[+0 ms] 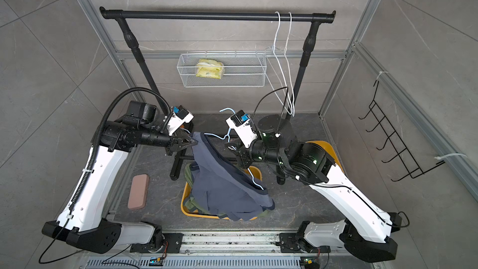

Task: Remove the clothespins securing tank tops to the hanger
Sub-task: Remove the tank top from the hanger.

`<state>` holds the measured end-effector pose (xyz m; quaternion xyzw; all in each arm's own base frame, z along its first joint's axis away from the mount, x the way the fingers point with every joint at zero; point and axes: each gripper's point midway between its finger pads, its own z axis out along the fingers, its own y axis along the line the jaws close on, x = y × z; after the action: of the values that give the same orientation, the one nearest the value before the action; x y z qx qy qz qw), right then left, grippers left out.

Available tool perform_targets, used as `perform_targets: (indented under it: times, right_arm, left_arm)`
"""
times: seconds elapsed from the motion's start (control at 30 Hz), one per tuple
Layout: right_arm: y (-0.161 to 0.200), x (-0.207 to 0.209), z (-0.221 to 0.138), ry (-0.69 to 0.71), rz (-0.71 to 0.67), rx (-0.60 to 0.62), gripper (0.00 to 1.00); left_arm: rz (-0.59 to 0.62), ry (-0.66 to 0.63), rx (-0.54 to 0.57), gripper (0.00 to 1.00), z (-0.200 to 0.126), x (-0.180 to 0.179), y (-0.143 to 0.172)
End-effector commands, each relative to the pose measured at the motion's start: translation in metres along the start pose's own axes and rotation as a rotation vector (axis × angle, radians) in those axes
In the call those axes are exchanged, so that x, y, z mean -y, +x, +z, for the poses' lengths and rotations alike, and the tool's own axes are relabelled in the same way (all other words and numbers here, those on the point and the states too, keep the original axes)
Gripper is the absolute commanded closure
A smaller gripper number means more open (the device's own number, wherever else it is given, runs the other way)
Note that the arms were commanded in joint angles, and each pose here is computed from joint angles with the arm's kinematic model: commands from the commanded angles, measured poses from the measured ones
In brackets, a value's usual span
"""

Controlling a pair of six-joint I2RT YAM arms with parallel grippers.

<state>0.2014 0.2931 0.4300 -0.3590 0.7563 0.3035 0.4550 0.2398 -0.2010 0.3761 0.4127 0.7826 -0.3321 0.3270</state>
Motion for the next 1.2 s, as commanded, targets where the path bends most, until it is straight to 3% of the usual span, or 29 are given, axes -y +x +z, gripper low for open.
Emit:
perform_targets:
  times: [0.0,0.17,0.37,0.57,0.7,1.17]
  right_arm:
    - [0.019,0.009,-0.004,0.056,-0.017,-0.047,1.00]
    - [0.057,0.015,-0.009,0.081,0.000,-0.151,1.00]
    - [0.074,0.011,-0.030,0.066,0.022,-0.141,1.00]
    - [0.062,0.003,-0.056,0.028,0.024,-0.040,1.00]
    - [0.060,-0.010,-0.059,-0.041,0.010,-0.050,1.00]
    - [0.004,-0.027,-0.066,-0.119,-0.047,0.152,1.00]
  left_arm:
    - [-0.008,-0.012,0.043,1.00,-0.010,0.002,-0.008]
    - [-0.042,-0.079,0.077,1.00,-0.020,-0.012,-0.016]
    - [-0.105,-0.139,0.106,1.00,-0.026,-0.031,-0.021]
    - [-0.188,-0.213,0.115,1.00,-0.026,-0.059,-0.019]
    - [-0.244,-0.261,0.121,1.00,-0.028,-0.076,-0.018]
    - [-0.303,-0.225,0.107,1.00,-0.012,-0.085,-0.006]
